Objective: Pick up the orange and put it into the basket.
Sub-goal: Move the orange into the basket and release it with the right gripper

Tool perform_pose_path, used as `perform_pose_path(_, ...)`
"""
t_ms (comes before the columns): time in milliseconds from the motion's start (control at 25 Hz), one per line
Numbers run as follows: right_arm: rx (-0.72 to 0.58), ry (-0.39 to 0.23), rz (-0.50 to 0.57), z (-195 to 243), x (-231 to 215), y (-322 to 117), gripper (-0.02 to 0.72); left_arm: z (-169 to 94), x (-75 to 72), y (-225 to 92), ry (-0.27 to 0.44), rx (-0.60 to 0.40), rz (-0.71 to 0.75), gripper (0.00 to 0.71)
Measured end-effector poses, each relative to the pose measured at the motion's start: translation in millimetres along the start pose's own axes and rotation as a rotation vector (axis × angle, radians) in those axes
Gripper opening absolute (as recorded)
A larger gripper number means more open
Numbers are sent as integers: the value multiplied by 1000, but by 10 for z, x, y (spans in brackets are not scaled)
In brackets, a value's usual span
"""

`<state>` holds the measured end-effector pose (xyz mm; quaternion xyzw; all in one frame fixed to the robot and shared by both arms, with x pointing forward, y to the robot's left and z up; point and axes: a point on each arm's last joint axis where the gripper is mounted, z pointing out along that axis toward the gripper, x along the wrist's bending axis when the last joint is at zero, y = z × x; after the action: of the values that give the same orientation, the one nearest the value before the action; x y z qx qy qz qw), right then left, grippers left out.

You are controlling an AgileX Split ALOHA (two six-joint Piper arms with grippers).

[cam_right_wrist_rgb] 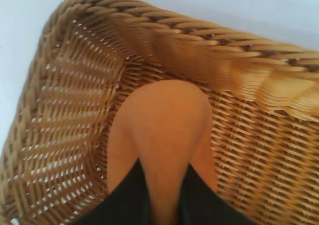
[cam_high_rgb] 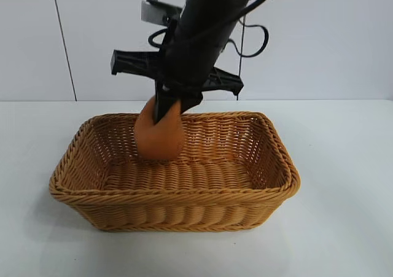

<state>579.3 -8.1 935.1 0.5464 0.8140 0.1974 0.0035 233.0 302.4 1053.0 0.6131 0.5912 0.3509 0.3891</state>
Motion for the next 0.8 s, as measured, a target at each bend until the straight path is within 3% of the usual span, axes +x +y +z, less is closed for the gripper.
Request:
perform_pose_path(120, 2, 0, 0, -4, 0, -1, 34, 0, 0, 0, 0, 0, 0, 630)
perform_pose_path(200, 18, -3, 0, -5, -3, -16, 75, 0, 0, 0, 0, 0, 0, 630)
perform_pose_path(320, 42, -8, 0, -5, -7, -38, 250, 0, 1, 0, 1, 0, 0, 630)
perform_pose_path(400, 56, -11, -1, -14, -8, -50, 406, 0, 1, 0, 1, 0, 0, 630)
perform_pose_path(480, 65, -11, -2, -54, -4, -56, 491, 0, 1, -2, 1, 2, 0, 630)
perform_pose_path(800, 24, 2, -26, -573, 80, 20, 540, 0, 1, -2, 1, 2, 0, 630)
